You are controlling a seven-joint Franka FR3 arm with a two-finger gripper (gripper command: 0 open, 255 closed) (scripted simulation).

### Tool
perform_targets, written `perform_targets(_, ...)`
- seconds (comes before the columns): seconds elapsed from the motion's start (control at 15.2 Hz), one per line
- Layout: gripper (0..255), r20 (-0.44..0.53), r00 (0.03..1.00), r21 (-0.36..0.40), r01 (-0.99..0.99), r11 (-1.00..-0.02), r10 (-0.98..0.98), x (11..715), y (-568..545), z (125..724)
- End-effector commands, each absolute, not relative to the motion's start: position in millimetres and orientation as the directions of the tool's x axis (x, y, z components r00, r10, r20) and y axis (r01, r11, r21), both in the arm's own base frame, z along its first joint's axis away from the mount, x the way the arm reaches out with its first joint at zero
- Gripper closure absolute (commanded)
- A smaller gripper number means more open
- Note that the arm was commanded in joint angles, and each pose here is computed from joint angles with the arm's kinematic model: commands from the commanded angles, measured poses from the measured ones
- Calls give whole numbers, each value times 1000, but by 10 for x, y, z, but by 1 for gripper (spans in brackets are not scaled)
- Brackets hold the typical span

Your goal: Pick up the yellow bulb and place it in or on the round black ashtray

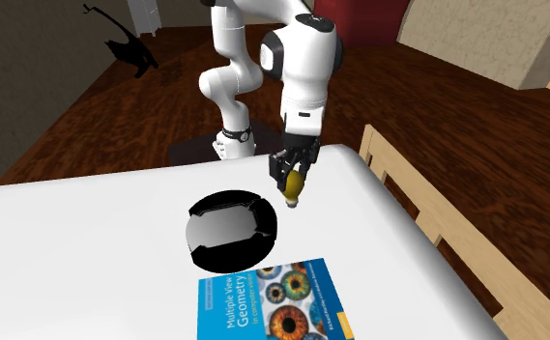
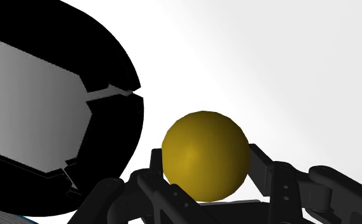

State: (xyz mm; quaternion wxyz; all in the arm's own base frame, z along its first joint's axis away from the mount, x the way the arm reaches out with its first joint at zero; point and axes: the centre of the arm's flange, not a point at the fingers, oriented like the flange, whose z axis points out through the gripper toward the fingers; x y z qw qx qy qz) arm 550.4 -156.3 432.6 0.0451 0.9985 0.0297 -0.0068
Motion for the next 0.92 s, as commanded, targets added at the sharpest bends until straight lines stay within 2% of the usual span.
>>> perform_targets(0.0,255,-17,998,89,60,-994,59,5503,-1557,4404)
perform_targets(0.86,255,-17,998,89,60,-994,59,5503,-1557,5090)
